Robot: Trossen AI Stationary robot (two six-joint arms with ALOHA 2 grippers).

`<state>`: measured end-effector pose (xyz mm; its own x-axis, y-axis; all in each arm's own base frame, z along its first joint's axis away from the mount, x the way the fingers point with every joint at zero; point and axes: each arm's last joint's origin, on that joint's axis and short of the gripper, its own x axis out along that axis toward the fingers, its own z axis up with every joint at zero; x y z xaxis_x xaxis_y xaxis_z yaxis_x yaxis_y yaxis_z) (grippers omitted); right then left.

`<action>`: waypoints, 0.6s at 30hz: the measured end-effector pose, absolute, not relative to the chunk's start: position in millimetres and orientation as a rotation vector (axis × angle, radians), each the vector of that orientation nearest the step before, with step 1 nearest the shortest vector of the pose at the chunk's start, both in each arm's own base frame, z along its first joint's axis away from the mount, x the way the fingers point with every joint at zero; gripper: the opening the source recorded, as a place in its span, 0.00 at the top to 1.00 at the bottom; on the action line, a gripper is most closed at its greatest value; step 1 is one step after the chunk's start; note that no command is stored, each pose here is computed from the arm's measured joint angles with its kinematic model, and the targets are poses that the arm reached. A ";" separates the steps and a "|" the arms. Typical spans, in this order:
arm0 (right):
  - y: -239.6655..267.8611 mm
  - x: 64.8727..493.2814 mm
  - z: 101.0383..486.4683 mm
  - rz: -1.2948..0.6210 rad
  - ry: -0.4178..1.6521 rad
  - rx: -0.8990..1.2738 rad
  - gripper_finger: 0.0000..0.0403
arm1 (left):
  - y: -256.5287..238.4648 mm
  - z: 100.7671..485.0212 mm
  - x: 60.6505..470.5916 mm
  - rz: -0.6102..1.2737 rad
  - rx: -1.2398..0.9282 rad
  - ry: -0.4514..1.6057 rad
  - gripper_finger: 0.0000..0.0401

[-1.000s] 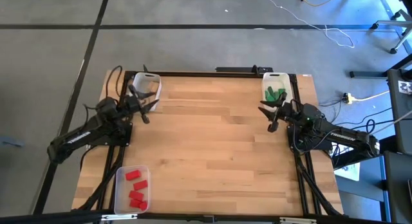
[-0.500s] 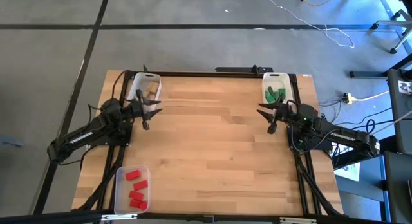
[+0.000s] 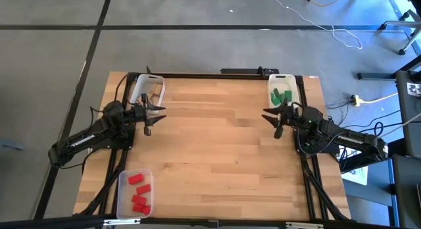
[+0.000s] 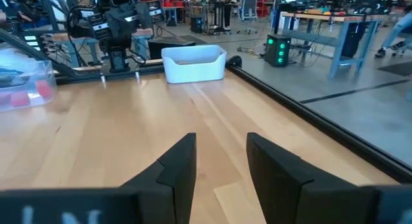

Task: Sort & place blocks by color
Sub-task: Return to Home Position

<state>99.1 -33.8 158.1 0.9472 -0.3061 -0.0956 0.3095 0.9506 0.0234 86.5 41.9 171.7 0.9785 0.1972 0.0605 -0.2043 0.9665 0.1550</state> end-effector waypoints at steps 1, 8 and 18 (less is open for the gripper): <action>-33.8 99.2 158.2 -0.312 0.091 0.039 0.66 | 42.0 171.7 86.5 0.203 0.161 -0.045 0.63; -33.8 99.1 158.1 -0.314 0.091 0.042 0.66 | 44.4 171.3 86.0 0.288 0.164 -0.035 0.63; -33.9 99.1 158.2 -0.322 0.066 0.192 0.66 | 45.8 171.0 85.5 0.338 0.162 -0.030 0.63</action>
